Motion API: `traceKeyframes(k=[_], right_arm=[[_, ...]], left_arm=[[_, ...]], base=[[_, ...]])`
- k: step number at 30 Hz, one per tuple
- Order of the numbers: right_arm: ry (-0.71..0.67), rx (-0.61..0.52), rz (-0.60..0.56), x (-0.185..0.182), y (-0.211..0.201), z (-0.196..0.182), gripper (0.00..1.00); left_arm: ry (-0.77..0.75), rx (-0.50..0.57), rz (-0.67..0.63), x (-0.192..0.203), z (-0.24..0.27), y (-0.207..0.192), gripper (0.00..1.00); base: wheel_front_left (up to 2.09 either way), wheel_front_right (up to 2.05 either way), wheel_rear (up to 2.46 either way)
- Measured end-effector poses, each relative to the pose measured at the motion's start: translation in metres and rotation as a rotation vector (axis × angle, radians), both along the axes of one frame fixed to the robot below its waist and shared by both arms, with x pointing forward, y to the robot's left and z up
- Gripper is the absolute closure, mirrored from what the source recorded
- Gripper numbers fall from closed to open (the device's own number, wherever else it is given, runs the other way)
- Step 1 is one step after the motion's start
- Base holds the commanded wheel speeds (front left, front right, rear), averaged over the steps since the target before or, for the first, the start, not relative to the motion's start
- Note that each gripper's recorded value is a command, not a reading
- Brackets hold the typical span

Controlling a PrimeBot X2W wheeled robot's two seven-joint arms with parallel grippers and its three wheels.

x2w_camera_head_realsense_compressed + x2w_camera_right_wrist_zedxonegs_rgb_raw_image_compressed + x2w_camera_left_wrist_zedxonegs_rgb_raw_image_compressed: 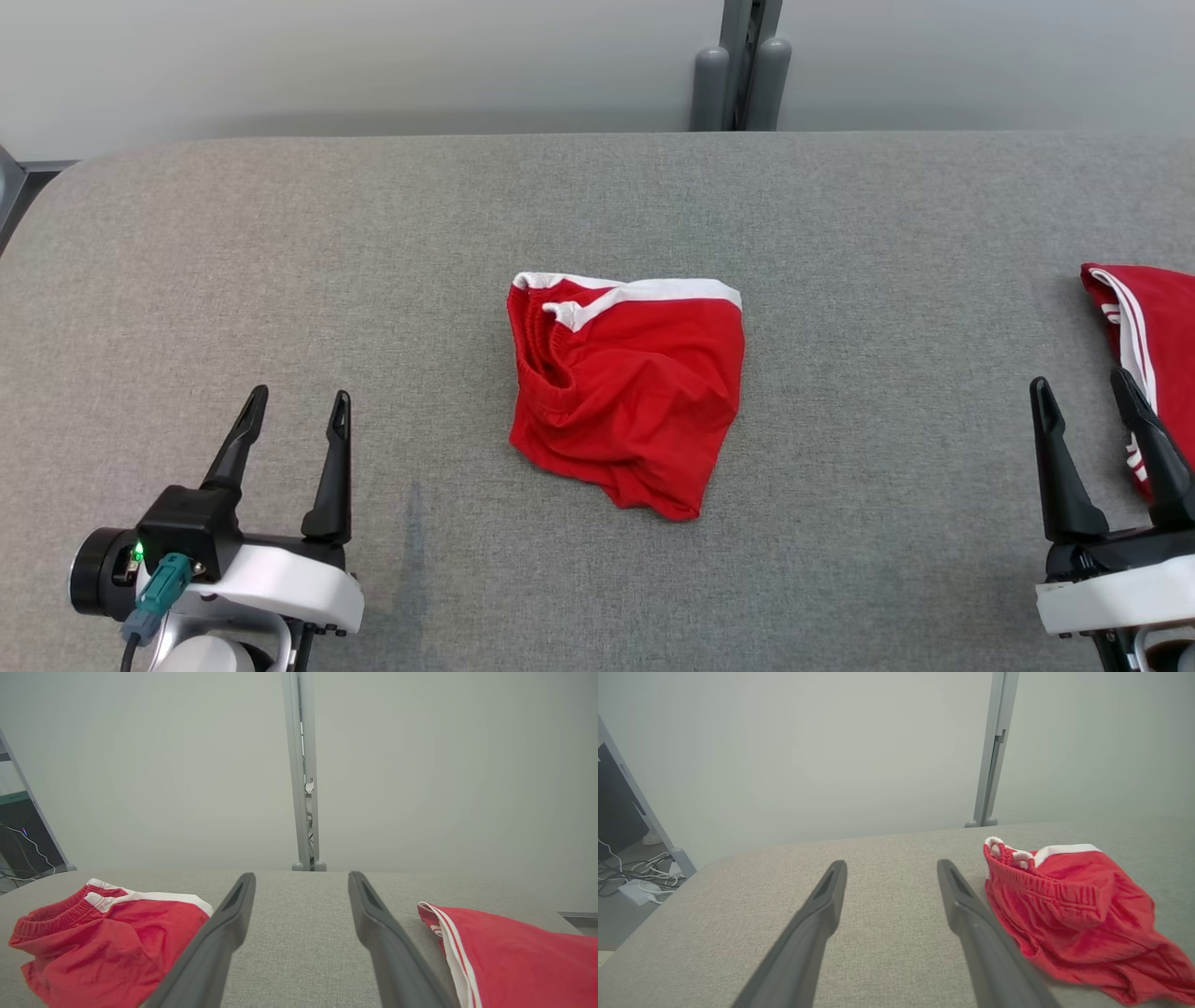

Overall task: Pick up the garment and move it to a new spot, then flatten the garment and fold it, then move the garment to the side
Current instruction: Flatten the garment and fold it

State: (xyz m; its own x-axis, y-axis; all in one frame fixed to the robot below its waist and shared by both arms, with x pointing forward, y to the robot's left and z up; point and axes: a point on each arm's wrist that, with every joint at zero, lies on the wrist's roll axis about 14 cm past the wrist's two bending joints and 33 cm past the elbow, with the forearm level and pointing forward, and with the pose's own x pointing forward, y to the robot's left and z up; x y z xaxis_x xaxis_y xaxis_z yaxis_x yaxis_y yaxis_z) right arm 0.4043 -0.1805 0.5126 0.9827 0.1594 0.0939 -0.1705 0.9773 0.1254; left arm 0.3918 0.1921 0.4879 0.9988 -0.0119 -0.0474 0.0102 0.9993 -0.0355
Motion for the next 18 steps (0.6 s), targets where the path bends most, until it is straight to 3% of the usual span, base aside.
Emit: traceKeyframes(k=[11,12,13,14,18], right_arm=[[0.013,-0.005,0.010,0.004,0.004,0.000,0.01],[0.016,-0.006,0.019,0.006,0.007,0.000,0.52],[0.021,-0.007,0.035,0.009,0.012,-0.001,0.69],[0.019,-0.005,0.050,0.012,0.017,-0.001,1.00],[0.027,-0.001,0.122,0.027,0.042,-0.003,1.00]], left_arm=[[0.001,-0.005,0.006,-0.002,0.002,0.001,0.00],[0.000,-0.004,0.011,-0.002,0.002,0.003,0.00],[0.000,-0.004,0.017,-0.003,0.002,0.004,0.00],[-0.003,-0.005,0.024,-0.003,0.003,0.006,0.00],[-0.012,-0.008,0.054,-0.006,0.005,0.014,0.00]], base=[[0.00,0.00,0.00],[0.00,0.00,0.00],[0.00,0.00,0.00],[0.00,0.00,0.00],[0.00,0.00,0.00]])
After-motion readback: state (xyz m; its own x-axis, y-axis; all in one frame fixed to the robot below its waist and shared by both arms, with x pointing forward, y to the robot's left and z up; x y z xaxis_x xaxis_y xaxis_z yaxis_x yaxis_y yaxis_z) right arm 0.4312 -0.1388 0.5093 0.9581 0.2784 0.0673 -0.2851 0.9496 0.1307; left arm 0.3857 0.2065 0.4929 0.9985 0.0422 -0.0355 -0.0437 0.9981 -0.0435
